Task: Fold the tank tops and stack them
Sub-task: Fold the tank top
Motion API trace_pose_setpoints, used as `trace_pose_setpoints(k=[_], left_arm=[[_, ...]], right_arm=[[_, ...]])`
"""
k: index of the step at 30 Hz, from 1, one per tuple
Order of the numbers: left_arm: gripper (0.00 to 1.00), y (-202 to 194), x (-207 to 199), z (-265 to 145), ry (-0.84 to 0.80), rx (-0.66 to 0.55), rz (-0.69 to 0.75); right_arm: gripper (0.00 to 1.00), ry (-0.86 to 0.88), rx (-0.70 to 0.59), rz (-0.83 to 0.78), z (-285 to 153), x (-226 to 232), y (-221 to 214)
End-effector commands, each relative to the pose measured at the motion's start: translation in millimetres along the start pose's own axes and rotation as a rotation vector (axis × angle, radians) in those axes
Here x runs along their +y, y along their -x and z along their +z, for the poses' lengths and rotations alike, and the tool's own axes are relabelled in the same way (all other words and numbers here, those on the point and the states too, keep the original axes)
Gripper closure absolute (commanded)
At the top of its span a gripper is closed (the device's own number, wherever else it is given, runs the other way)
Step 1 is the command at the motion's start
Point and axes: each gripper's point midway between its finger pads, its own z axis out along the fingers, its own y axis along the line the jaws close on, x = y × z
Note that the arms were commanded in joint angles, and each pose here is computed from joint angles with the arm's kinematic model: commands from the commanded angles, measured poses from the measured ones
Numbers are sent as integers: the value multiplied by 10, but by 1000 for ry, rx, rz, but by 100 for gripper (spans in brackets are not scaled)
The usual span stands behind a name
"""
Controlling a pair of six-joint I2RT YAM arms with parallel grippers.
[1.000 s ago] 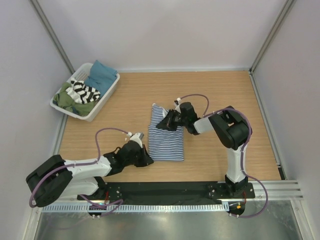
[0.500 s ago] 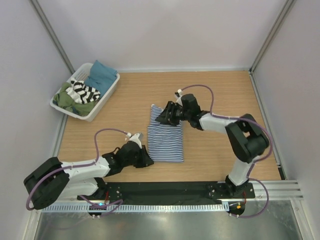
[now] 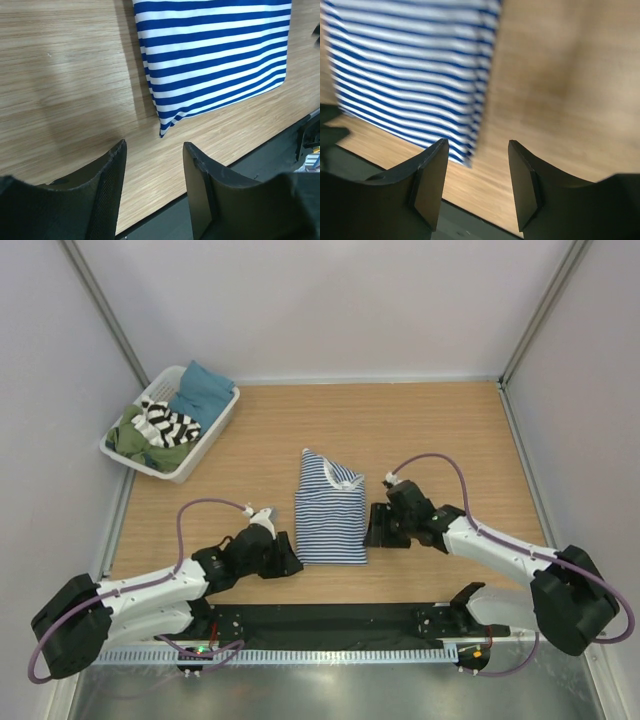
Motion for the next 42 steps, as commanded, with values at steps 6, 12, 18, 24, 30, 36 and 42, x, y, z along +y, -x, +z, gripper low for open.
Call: trace_pose_setpoints(k=[6,12,18,24,30,36,42], left_arm=[[55,128,-81,14,13,-21,43],[55,155,-168,61,-4,-12,53],[63,166,-206,114,-10,-4,56],[81,150,-198,213,-4,6,61],[100,81,-251,224,-36,44,58],[100,-2,-99,99,30,86,89],[100,12,216,-43,158,56,79]], right_arm=[[43,-69,50,-36,-148,-219,-541],[46,-23,80,-56,-57,-57,-625],[49,-9,90,-71,7,29,-629],[60,19,105,-80,60,111,-637],[99,28,132,-91,72,126,-714],[82,55,156,-110,-87,173,-831],[54,-76,39,-178,-191,118,-426]])
